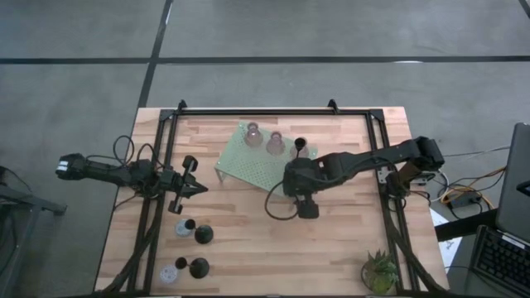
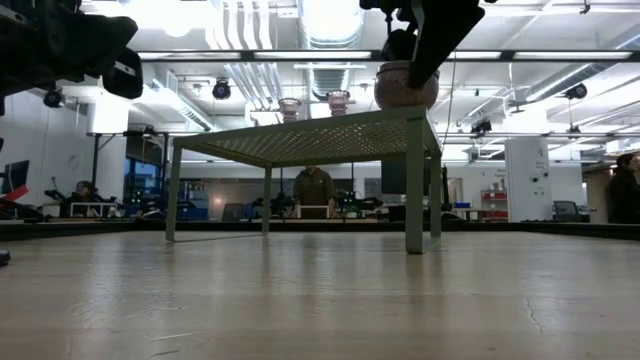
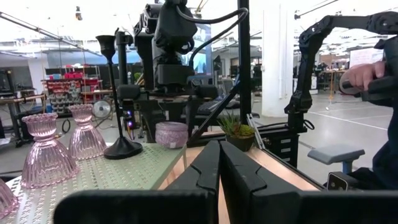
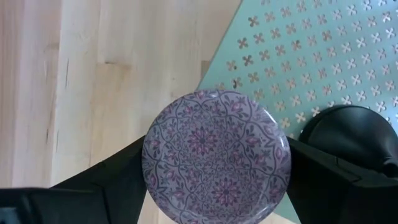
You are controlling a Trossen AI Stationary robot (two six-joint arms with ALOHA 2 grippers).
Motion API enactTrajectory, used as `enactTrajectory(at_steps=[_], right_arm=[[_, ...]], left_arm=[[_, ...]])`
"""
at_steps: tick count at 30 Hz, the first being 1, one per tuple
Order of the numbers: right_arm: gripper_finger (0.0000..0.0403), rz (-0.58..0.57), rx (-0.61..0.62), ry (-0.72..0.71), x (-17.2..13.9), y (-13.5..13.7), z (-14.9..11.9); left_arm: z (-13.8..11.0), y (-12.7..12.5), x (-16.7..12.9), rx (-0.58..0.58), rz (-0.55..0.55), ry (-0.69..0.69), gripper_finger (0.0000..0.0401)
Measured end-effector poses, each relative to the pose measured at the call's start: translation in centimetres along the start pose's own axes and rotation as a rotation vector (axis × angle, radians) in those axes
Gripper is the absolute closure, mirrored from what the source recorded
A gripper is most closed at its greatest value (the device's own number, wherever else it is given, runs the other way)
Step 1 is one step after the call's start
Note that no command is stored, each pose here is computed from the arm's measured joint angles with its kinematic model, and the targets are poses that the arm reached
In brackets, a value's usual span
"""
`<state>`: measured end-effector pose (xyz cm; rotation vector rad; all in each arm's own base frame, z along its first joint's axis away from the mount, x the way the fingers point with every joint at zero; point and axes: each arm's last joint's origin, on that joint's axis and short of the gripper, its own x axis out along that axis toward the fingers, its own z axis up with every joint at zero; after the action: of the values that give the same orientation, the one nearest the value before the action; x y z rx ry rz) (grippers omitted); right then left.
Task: Pick & Place candle stick holders
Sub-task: Put the purple patterned scented candle on the shelf
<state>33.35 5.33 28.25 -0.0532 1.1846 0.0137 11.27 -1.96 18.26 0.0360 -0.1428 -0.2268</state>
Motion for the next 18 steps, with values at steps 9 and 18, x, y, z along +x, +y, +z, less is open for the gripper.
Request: enactTrajectory(at_steps=[9,18], right_arm=[[0.0082,-0.002,-0.001,-0.015,0.02,-0.02,0.14],[0.0091,-0.001,-0.005,-0.015,0.02,0.01,0.14]], left_arm=[[0.0,0.0,0.0,0.0,0.0,0.0,0.0385],[0.0,0.0,0.0,0.0,0.0,0.0,0.0385]])
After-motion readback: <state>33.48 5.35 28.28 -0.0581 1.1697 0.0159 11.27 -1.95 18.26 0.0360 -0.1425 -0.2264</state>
